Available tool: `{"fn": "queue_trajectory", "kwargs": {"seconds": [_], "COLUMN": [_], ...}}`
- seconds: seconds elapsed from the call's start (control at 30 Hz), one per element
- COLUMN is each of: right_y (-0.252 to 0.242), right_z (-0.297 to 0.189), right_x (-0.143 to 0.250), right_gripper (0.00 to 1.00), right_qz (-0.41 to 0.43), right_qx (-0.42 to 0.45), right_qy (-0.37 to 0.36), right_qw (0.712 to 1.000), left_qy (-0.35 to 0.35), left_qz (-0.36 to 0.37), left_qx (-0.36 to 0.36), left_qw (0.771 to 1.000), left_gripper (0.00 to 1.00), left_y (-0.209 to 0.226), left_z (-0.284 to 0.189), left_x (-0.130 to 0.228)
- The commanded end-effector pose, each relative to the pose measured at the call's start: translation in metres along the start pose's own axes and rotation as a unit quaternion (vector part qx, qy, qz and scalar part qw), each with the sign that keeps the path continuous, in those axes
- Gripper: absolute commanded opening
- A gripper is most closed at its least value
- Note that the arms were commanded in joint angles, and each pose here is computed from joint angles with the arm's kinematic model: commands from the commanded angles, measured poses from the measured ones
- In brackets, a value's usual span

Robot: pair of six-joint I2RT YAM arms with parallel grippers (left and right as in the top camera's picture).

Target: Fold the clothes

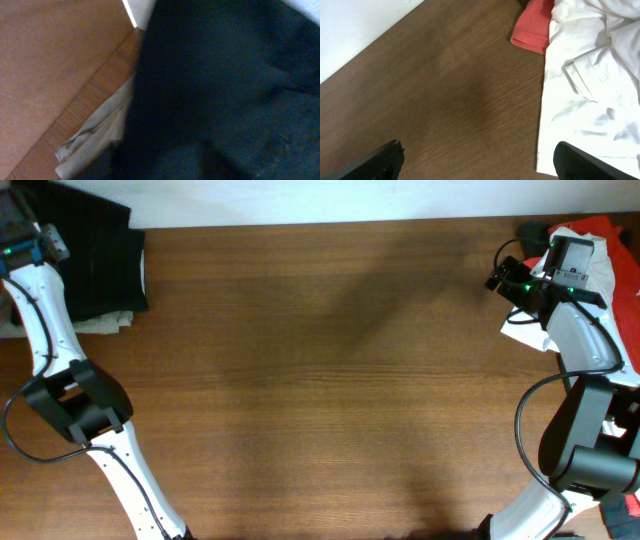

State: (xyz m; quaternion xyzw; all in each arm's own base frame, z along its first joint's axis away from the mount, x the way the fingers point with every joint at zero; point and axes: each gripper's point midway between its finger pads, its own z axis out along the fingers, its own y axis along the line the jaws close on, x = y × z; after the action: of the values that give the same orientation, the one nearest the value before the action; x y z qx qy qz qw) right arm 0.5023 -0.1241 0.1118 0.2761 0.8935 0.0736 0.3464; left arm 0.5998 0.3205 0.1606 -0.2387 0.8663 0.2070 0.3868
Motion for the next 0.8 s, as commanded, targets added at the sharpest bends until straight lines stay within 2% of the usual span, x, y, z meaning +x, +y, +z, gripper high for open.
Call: {"fn": "queue_trajectory", "kwargs": {"seconds": [0.0, 0.1, 0.13, 0.17, 0.2, 0.23, 0.27, 0.3, 0.37, 0.53, 0.63, 0.73, 0.77], "right_y": [0.002, 0.002, 0.002, 0.002, 0.002, 0.002, 0.002, 0.002, 0.002, 0.002, 0.002, 0.002, 0.002], "right_z": [-0.006, -0.006, -0.006, -0.006, -0.006, -0.006, -0.006, -0.006, -0.006, -0.006, -0.006, -0.006, -0.006], "right_x": [-0.009, -0.009, -0.009, -0.009, -0.009, -0.009, -0.009, -0.009, -0.009, -0.009, -0.009, -0.009, -0.009], "right_gripper": [0.99, 0.99, 0.99, 0.99, 0.99, 0.99, 0.99, 0.99, 0.99, 0.99, 0.98, 0.99, 0.99], "right_qz": [-0.001, -0.001, -0.001, -0.001, -0.001, -0.001, -0.001, -0.001, -0.001, -0.001, -0.001, -0.001, -0.001], "right_qx": [-0.001, -0.001, -0.001, -0.001, -0.001, -0.001, -0.001, -0.001, -0.001, -0.001, -0.001, -0.001, -0.001], "right_qy": [-0.013, -0.013, -0.013, -0.013, -0.013, -0.013, -0.013, -0.013, -0.013, -0.013, -0.013, -0.013, -0.013], "right_qw": [1.0, 1.0, 1.0, 1.0, 1.0, 1.0, 1.0, 1.0, 1.0, 1.0, 1.0, 1.0, 1.0], "left_qy": [-0.026, -0.026, -0.014, 0.015, 0.053, 0.095, 0.146, 0.18, 0.222, 0.33, 0.341, 0.317, 0.29], "left_qz": [-0.012, -0.01, -0.004, 0.008, 0.022, 0.031, 0.027, 0.024, 0.002, 0.016, 0.015, 0.016, 0.009], "left_qx": [-0.012, -0.01, -0.004, 0.001, 0.005, 0.015, 0.06, 0.115, 0.142, 0.127, 0.124, 0.129, 0.163], "left_qw": [1.0, 1.0, 1.0, 1.0, 0.998, 0.995, 0.987, 0.977, 0.965, 0.935, 0.932, 0.939, 0.943], "left_gripper": [0.99, 0.99, 0.94, 0.73, 0.45, 0.27, 0.13, 0.09, 0.03, 0.03, 0.01, 0.01, 0.01], "left_y": [0.015, 0.013, 0.005, -0.003, -0.01, -0.016, -0.03, -0.048, -0.059, -0.06, -0.052, -0.047, -0.056], "left_z": [0.004, -0.001, -0.002, -0.004, -0.007, -0.011, -0.018, -0.026, -0.03, -0.009, -0.023, -0.063, -0.096], "left_x": [-0.013, -0.015, -0.009, 0.006, 0.024, 0.045, 0.07, 0.086, 0.108, 0.192, 0.186, 0.146, 0.116]}}
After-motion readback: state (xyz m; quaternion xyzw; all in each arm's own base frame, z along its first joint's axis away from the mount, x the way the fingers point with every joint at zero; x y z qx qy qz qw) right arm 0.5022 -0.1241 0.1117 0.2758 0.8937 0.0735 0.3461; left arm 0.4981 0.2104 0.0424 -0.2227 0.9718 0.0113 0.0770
